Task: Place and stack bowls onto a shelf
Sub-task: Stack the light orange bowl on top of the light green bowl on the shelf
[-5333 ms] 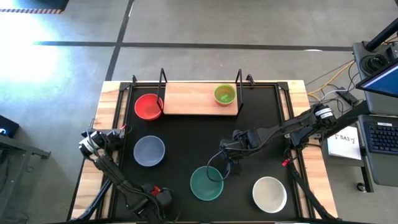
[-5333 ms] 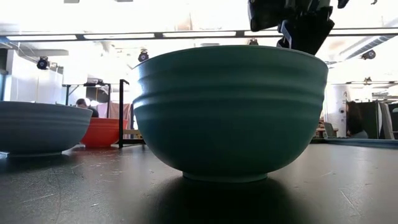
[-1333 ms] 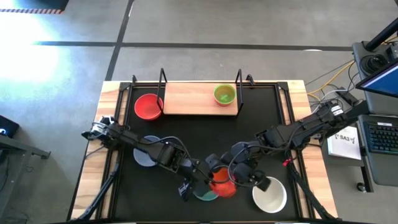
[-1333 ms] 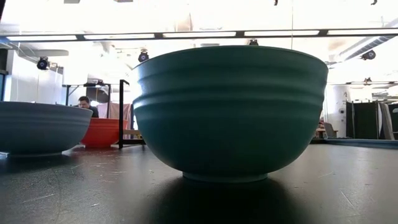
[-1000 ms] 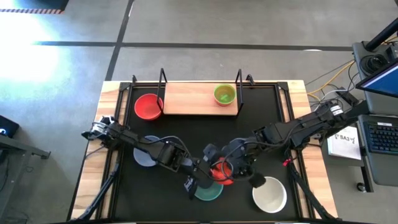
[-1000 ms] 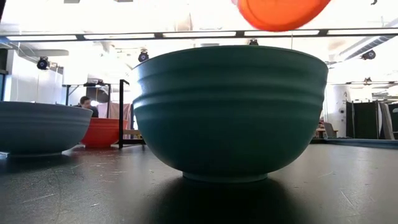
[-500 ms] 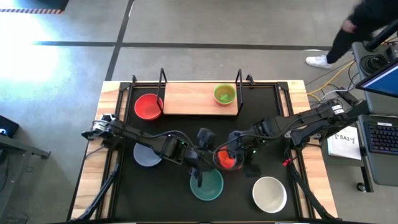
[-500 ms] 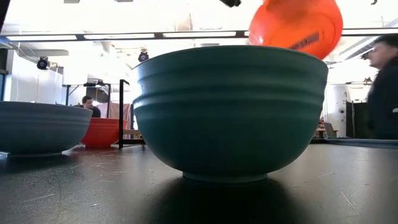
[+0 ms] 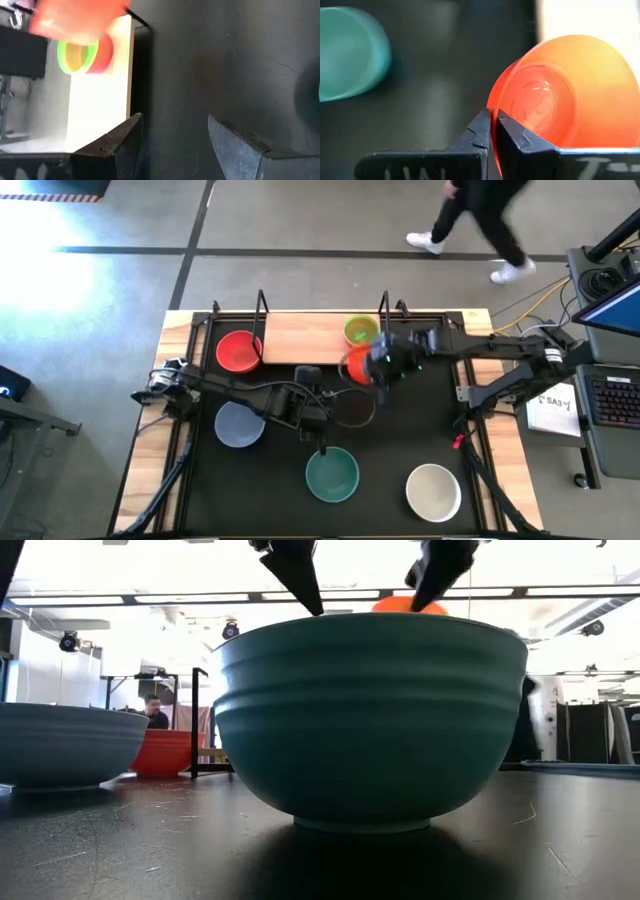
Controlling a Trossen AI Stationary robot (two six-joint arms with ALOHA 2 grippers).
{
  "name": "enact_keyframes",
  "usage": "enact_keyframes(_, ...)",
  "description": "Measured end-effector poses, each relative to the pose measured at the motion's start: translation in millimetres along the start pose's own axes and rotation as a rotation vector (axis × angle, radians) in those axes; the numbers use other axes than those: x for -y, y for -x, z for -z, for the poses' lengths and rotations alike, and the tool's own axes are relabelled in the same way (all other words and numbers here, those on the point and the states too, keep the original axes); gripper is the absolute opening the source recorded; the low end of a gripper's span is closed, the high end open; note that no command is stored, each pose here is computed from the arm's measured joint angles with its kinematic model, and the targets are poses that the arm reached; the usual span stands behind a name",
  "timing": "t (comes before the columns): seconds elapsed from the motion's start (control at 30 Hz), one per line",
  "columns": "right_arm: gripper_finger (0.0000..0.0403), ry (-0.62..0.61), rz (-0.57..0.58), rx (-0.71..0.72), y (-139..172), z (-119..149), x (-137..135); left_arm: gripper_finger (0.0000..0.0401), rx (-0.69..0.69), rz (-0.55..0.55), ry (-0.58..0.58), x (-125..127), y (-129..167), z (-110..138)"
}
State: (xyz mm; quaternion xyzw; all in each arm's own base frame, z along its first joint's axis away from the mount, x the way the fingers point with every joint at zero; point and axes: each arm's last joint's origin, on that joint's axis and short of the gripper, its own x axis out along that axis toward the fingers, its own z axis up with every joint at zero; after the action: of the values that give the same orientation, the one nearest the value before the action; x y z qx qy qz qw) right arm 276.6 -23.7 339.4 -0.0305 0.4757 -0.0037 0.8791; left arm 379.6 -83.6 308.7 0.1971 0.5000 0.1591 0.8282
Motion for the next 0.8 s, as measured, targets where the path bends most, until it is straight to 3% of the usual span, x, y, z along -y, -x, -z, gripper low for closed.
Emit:
enact_keyframes(0.1,0.0008,-0.033,0.096,0.015,-7.8,-1.3,29.3,0.0208,-0.001,-0.003,0.018,-0.4,-0.5,0.1)
enact_keyframes(0.4,0.0008,-0.107,0.191,-0.065,-38.5,10.6,95.7,0.0208,-0.031,-0.004,0.042,1.8,-0.9,4.2)
enact_keyframes(0.8,0.0008,-0.049,0.225,-0.127,-86.3,12.5,123.4,0.0208,-0.125,-0.012,0.043,27.1,-22.4,29.3)
